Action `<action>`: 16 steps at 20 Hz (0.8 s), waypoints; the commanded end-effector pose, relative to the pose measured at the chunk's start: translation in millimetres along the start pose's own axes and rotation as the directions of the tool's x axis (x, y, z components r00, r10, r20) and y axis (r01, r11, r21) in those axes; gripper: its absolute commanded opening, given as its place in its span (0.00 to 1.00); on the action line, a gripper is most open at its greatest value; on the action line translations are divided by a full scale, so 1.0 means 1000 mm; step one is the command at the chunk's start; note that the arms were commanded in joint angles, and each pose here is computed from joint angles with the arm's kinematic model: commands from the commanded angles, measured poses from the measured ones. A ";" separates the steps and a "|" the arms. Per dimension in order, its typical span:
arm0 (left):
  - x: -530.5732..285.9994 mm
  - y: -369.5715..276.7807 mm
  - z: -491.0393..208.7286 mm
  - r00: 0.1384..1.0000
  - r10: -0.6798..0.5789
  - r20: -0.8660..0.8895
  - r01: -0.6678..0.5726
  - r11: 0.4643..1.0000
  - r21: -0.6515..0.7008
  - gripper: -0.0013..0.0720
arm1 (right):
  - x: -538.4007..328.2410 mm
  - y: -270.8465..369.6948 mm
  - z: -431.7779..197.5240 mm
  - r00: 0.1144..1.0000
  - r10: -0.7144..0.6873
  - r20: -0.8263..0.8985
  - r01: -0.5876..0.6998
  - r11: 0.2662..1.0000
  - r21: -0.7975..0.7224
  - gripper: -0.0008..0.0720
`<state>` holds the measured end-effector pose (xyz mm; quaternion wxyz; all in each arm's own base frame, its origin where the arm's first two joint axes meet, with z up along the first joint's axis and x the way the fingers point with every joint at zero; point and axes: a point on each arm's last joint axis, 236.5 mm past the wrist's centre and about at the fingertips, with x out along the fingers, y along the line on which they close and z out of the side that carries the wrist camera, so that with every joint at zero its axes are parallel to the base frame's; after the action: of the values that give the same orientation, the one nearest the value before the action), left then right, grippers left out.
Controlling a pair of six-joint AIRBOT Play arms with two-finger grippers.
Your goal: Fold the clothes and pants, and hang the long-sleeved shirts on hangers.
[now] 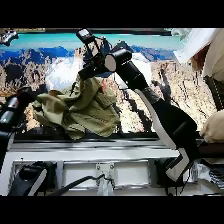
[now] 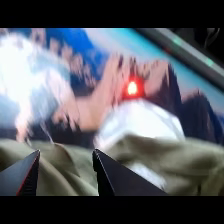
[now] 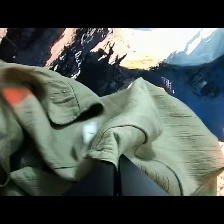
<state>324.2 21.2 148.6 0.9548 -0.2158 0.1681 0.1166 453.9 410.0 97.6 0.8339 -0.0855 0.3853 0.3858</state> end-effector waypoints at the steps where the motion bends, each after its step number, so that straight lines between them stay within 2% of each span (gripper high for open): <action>1: -0.029 0.044 0.048 0.977 0.123 0.174 -0.130 0.991 0.027 0.37 | 0.009 0.005 -0.004 1.000 0.010 -0.008 -0.010 1.000 0.010 0.05; 3: -0.053 0.113 0.062 0.908 0.362 0.213 -0.367 0.930 -0.014 0.38 | 0.007 0.007 -0.006 1.000 0.019 -0.019 -0.019 1.000 -0.001 0.05; 4: -0.066 0.149 0.062 0.851 0.488 0.197 -0.495 0.869 -0.011 0.42 | 0.006 0.009 -0.006 0.999 0.026 -0.021 -0.026 1.000 0.000 0.05; 6: -0.077 0.202 0.051 0.757 0.642 0.124 -0.648 0.762 0.008 0.44 | 0.004 0.014 -0.005 0.999 0.047 -0.018 -0.047 0.999 0.012 0.05; 7: -0.071 0.219 0.043 0.740 0.669 0.072 -0.669 0.743 -0.034 0.44 | 0.004 0.017 -0.005 0.998 0.056 -0.019 -0.056 0.998 0.012 0.05; 9: -0.042 0.240 0.042 0.765 0.644 0.009 -0.635 0.757 -0.150 0.52 | 0.004 0.017 -0.006 0.998 0.059 -0.024 -0.058 0.998 0.011 0.05; 10: -0.026 0.248 0.051 0.779 0.627 -0.002 -0.620 0.769 -0.157 0.52 | 0.004 0.017 -0.007 0.998 0.059 -0.025 -0.059 0.998 0.001 0.05; 11: -0.011 0.258 0.064 0.782 0.623 -0.017 -0.621 0.776 -0.113 0.52 | 0.004 0.017 -0.007 0.998 0.060 -0.026 -0.060 0.998 -0.008 0.05; 13: 0.023 0.280 0.090 0.765 0.640 -0.080 -0.626 0.766 0.142 0.52 | 0.004 0.018 -0.008 0.998 0.060 -0.030 -0.061 0.998 -0.010 0.05; 15: 0.059 0.306 0.106 0.731 0.660 -0.171 -0.565 0.726 0.392 0.51 | 0.004 0.018 -0.011 0.997 0.063 -0.044 -0.063 0.998 -0.009 0.05; 16: 0.076 0.318 0.110 0.712 0.668 -0.217 -0.528 0.713 0.461 0.50 | 0.003 0.019 -0.014 0.996 0.065 -0.057 -0.065 0.998 -0.009 0.05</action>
<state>296.7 316.8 118.3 0.8516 -0.0832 0.3159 0.4098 438.6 419.7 91.1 0.8154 -0.0836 0.4007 0.4094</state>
